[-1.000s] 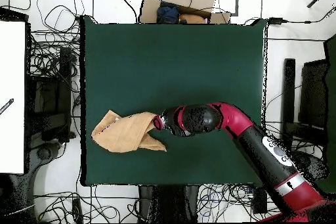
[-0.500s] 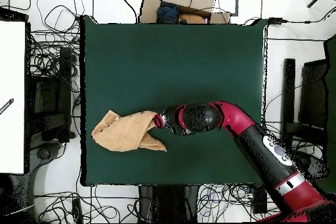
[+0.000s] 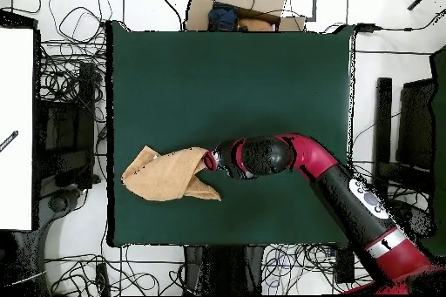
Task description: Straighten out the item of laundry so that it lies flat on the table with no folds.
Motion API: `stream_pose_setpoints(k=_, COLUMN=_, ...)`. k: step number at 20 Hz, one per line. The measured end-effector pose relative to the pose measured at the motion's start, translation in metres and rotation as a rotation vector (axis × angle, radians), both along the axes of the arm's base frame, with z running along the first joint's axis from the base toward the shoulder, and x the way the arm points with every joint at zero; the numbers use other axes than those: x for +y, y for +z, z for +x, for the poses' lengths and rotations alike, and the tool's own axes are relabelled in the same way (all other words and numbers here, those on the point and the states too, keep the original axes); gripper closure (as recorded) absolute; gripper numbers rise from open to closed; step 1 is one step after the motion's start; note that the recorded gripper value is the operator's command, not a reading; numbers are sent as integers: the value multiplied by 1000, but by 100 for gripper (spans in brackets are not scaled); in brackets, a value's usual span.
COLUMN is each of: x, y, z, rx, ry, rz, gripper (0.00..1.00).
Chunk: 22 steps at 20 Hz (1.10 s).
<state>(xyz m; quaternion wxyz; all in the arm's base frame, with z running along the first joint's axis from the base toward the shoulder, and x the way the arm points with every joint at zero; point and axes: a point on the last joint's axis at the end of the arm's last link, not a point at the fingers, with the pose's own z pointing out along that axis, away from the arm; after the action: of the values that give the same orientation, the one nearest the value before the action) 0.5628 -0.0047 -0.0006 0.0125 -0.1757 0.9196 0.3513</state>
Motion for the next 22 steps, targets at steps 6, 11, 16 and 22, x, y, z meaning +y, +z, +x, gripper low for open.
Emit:
stream_pose_setpoints(k=6, x=-1, y=6, z=-4, rx=-28, ry=-24, rz=27, gripper=100)
stream_pose_setpoints(k=11, x=-6, y=2, z=-8, rx=-65, ry=-73, rz=66, gripper=100)
stream_pose_setpoints(k=16, x=-17, y=-10, z=-7, rx=-140, ry=-149, rz=97, gripper=100)
stream_pose_setpoints(k=22, x=-17, y=-19, z=-9, rx=-216, ry=-163, rz=110, gripper=100)
